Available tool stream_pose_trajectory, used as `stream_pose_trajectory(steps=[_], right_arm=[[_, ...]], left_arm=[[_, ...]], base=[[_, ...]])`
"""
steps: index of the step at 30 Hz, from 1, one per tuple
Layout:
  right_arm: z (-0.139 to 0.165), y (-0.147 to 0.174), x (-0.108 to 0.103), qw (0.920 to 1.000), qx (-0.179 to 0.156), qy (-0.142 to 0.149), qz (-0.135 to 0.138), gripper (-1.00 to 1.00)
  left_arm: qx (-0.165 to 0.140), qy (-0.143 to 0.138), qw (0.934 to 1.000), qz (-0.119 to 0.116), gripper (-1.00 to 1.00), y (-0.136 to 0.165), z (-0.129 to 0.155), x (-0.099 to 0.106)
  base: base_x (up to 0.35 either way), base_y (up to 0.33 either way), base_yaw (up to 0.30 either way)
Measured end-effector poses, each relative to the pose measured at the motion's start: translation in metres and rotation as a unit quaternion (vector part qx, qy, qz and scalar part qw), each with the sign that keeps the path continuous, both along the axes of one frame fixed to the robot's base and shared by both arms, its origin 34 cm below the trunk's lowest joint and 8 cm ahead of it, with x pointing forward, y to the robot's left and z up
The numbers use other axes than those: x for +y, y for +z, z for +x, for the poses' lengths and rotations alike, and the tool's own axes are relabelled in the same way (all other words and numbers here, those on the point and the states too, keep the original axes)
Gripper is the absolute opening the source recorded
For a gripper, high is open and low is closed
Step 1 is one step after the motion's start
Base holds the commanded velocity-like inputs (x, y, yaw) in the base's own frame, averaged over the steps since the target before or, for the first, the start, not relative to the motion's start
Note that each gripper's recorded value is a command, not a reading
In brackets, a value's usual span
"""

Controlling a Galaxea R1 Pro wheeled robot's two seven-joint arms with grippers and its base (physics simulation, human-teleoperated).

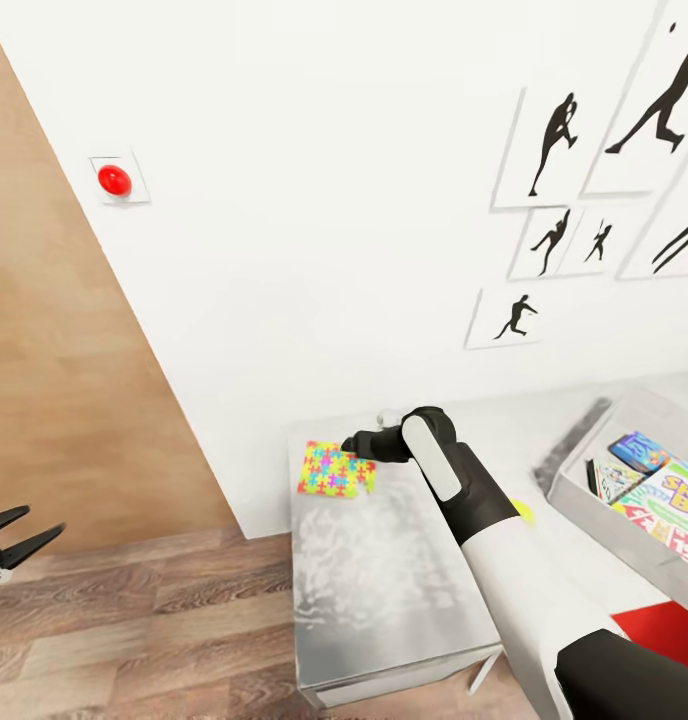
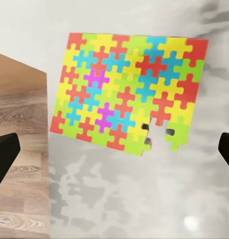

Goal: Put all the toys in the child's room - the three board games (two on the bed and one on the table), the two jigsaw puzzles on the table, and the tennis ball on the table - inside the toy box on the table in the child's room.

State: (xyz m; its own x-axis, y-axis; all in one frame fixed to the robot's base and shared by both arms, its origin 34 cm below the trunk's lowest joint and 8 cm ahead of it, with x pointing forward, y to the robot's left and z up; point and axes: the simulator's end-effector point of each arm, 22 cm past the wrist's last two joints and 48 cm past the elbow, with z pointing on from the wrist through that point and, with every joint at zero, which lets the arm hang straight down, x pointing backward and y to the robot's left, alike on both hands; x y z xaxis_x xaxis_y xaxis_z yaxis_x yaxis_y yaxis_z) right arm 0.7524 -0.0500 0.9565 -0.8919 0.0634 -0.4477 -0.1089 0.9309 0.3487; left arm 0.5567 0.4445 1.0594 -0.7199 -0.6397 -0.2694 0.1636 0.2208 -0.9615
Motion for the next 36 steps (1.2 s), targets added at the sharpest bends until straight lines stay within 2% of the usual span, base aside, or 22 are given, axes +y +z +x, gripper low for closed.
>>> stream_pose_trajectory(steps=[15, 27, 36], right_arm=[[0.001, -0.011, 0.000, 1.0000, 0.007, -0.001, 0.001, 1.00], [0.016, -0.004, -0.009, 1.0000, -0.006, -0.007, 0.000, 1.00], [0.030, 0.006, -0.018, 0.9997, -0.017, -0.012, -0.008, 1.00]], left_arm=[[0.011, 0.000, 0.9999, 0.000, 1.00, -0.010, 0.001, 0.000], [0.020, 0.000, 0.9998, 0.000, 1.00, -0.018, 0.002, 0.000], [0.022, 0.000, 0.9998, 0.000, 1.00, -0.020, 0.002, 0.000]], base=[[0.000, 0.000, 0.148], [0.000, 0.000, 0.123], [0.000, 0.000, 0.026]])
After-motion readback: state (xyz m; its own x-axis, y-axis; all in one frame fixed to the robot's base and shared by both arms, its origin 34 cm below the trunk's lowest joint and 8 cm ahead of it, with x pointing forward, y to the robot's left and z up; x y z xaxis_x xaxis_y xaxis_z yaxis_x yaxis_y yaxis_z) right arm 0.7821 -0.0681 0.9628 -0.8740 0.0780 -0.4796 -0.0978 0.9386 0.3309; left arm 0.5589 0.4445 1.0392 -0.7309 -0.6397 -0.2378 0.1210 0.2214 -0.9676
